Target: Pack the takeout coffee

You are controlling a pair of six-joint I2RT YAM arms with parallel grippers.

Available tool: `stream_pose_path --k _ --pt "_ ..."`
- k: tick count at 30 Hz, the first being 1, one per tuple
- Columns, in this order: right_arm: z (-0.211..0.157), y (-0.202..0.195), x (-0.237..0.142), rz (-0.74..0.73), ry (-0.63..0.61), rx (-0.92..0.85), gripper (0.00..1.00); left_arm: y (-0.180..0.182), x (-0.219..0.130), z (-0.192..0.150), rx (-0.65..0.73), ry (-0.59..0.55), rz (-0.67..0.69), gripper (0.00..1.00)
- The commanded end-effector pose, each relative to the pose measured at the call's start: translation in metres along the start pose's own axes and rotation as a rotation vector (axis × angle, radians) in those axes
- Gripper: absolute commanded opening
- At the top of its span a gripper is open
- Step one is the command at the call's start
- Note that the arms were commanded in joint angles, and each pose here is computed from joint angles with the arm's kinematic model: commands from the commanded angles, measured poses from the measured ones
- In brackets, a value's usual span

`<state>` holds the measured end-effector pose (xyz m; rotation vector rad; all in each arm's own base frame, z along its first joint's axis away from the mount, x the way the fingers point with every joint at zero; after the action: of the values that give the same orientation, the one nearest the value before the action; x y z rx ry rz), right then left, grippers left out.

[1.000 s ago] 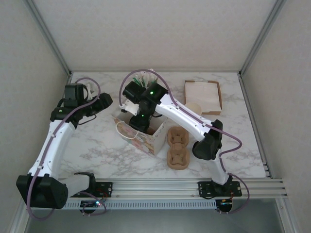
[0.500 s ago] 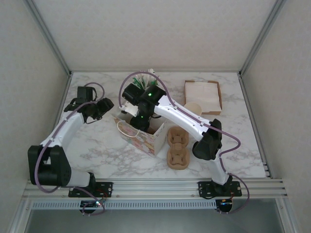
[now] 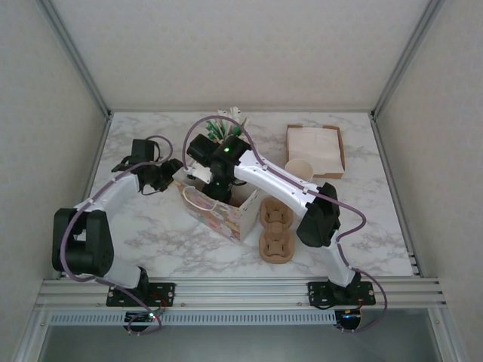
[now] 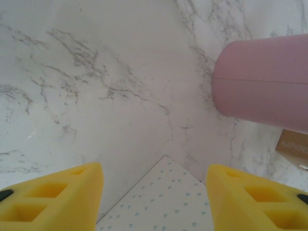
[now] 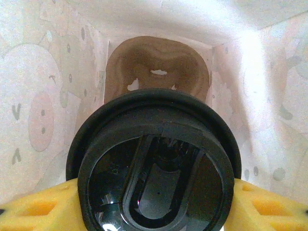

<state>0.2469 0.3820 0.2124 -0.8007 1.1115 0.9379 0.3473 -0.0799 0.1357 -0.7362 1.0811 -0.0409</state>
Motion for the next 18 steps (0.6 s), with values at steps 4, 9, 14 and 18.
stream_pose_path --k 4,9,14,18 --pt "-0.010 0.009 0.022 0.034 0.071 -0.007 0.48 0.011 0.014 -0.009 -0.001 0.027 0.026 0.59" --pt "-0.025 0.011 0.035 0.022 0.142 -0.009 0.48 0.015 0.021 -0.015 0.011 0.048 0.050 0.58" --pt "-0.039 0.015 0.044 -0.006 0.200 -0.028 0.48 0.016 0.027 -0.020 0.031 0.057 0.072 0.59" --pt "-0.042 0.018 0.045 -0.009 0.207 -0.029 0.48 0.018 0.031 -0.023 0.033 0.069 0.081 0.59"
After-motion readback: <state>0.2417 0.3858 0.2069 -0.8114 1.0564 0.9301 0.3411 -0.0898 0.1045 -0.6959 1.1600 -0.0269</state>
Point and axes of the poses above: each hand's point on the last joint's axis, 136 mm out from that joint toward the fingers, its own x axis out along the fingers, its own y axis along the line the jaws close on, z = x × y, the point moved 4 cm from there along -x, back along the fingers, and after that the axes turned 2 degrees about x, right-handed, at the moved point
